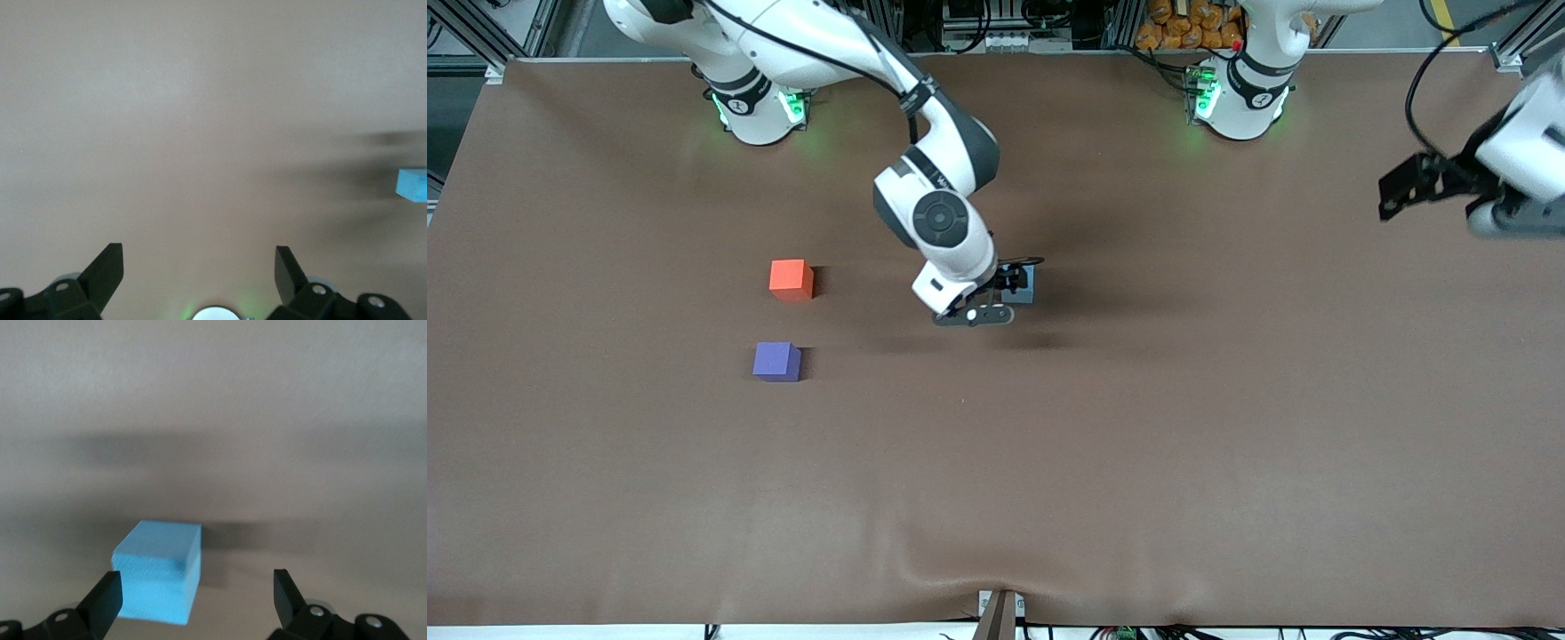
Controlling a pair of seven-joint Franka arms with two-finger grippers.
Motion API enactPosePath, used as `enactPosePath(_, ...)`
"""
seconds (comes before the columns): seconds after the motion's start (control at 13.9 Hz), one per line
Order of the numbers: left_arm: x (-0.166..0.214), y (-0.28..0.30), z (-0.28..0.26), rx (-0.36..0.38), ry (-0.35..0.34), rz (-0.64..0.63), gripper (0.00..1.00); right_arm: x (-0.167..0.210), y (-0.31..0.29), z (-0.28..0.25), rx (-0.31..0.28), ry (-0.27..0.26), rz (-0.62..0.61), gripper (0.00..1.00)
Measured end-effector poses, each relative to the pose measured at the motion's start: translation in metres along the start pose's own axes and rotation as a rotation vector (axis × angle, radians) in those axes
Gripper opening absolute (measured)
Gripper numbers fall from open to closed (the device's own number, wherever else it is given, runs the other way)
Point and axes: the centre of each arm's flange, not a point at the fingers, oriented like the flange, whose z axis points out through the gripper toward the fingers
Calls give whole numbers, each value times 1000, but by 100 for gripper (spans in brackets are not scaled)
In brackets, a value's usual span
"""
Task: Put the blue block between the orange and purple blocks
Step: 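Close the right gripper on the light-blue cube and lift it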
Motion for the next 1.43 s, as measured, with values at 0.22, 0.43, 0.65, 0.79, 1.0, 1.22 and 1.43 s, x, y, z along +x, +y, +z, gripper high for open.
enactPosePath(0.22, -11, 4, -12, -39, 11, -3, 100, -18, -17, 6, -1, 2, 21, 100)
enactPosePath(0.43, -13, 25, -9, -37, 3, 20, 100, -23, -25, 26, 10, 21, 43, 100)
enactPosePath(0.65, -12, 27, -7, -35, -2, 17, 100, -21, -25, 49, 7, 31, 42, 100)
enactPosePath(0.79, -9, 20, -4, -34, -3, 9, 100, -22, -25, 55, 1, 29, 42, 100)
enactPosePath(1.0, -3, 15, 7, -20, -12, 42, 100, -27, -30, 56, 2, 32, 67, 100)
enactPosePath(1.22, 0, 14, 15, -11, -21, 60, 100, -35, -36, 59, -1, 34, 81, 93)
enactPosePath(1.43, 1, 13, 16, -8, -21, 68, 100, -34, -37, 59, -20, 59, 53, 59)
